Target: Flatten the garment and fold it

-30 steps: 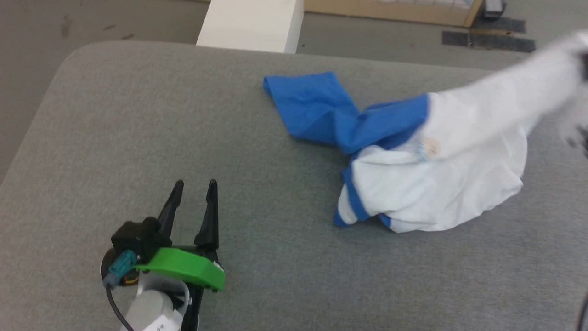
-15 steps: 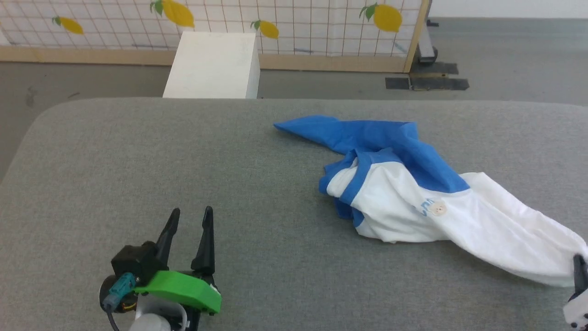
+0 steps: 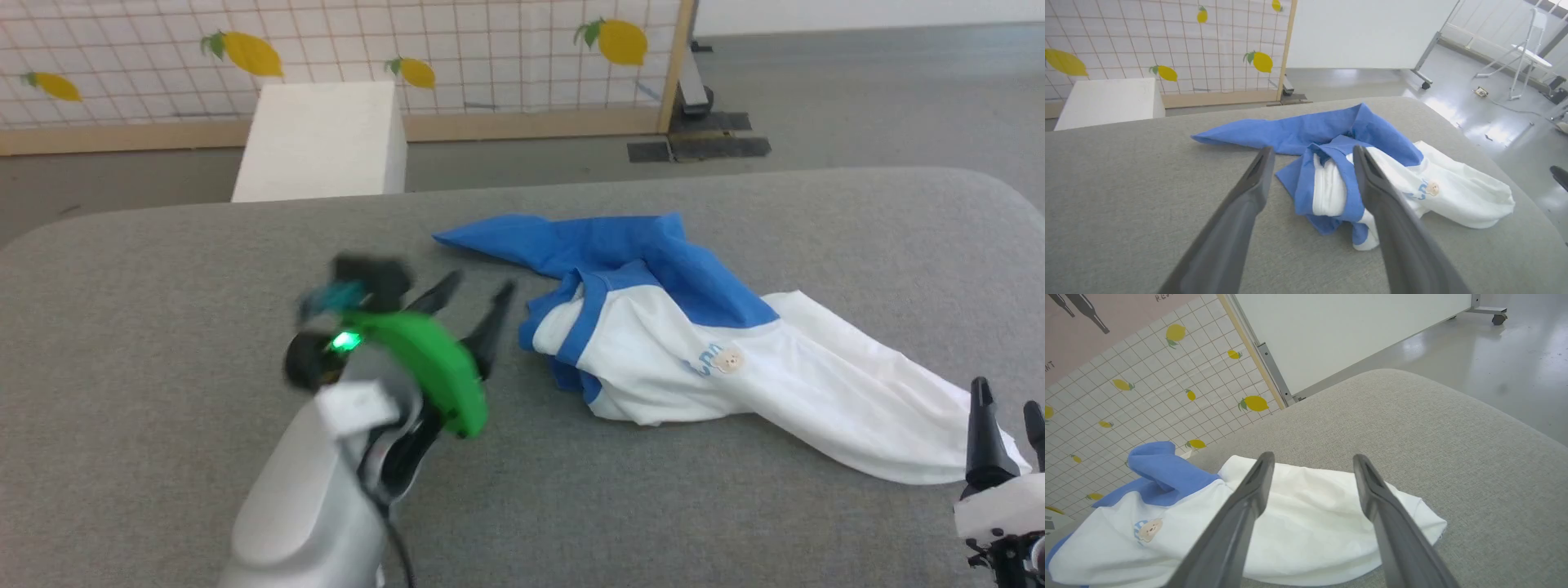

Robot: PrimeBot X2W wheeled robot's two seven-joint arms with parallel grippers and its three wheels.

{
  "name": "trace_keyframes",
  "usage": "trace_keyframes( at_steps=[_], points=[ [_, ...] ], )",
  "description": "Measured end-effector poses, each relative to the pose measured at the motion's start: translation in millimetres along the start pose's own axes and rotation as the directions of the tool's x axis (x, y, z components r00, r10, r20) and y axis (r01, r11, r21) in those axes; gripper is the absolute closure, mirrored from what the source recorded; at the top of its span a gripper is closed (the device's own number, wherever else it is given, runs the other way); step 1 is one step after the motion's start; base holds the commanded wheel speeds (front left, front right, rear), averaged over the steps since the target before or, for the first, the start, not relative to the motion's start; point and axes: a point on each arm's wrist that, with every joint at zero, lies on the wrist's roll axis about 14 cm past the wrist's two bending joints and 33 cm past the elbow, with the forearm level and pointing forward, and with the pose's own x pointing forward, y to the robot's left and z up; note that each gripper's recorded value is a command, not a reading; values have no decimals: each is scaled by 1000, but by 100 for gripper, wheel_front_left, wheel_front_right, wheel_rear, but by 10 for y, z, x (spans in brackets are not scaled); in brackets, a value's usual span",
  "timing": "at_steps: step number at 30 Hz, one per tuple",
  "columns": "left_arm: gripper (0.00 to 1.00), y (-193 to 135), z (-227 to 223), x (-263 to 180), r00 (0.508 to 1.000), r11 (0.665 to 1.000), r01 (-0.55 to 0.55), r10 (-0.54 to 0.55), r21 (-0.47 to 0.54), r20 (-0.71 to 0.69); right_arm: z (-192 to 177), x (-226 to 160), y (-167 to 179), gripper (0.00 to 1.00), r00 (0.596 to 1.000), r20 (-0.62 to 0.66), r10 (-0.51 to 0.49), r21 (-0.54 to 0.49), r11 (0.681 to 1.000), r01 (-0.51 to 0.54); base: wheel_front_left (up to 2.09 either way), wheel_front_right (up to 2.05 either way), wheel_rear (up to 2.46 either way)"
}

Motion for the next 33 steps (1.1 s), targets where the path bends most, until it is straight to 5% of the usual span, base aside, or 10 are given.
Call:
trace_keyframes(
  at_steps=[3, 7, 12, 16, 17, 18, 22, 26, 30, 33],
  points=[
    [0, -271, -178, 264, 966, 993, 116, -106, 30, -235, -47, 15, 22, 0, 1000, -15, 5, -9, 1000, -5, 0, 0, 0],
    [0, -246, -605, 372, 834, 982, 177, -109, 74, -541, -107, 54, 28, 0, 1000, -30, 2, -12, 1000, -2, 0, 0, 0],
    [0, -43, -926, 480, 725, 983, 166, -73, 72, -685, -223, 36, -107, 0, 998, -48, -41, -17, 999, 40, 0, 0, 0],
    [0, -149, -1151, 546, 682, 983, 186, -130, -1, -719, -292, -13, -278, 0, 994, -60, -94, -28, 995, 92, 0, 0, 0],
    [17, -215, -1179, 576, 682, 980, 194, -160, -34, -713, -305, -22, -317, 0, 992, -61, -106, -30, 994, 104, 0, 0, 0],
    [100, -265, -1200, 603, 684, 978, 203, -179, -51, -707, -318, -30, -350, 0, 991, -63, -117, -33, 993, 115, 0, 0, 0],
    [100, -405, -1150, 660, 717, 967, 225, -246, -117, -653, -347, -21, -388, 0, 989, -66, -130, -41, 991, 127, 0, 0, 0],
    [100, -375, -798, 773, 825, 965, 210, -260, -155, -501, -388, 29, -289, 0, 992, -75, -101, -46, 994, 98, 0, 0, 0],
    [100, -160, -83, 905, 953, 979, 164, -190, -124, -236, -391, 80, -127, 0, 996, -72, -53, -35, 998, 50, 0, 0, 0],
    [100, 61, 652, 872, 995, 991, 100, -100, -84, 5, -360, 106, -3, 0, 998, -62, -16, -31, 999, 14, 0, 0, 0]
  ],
)
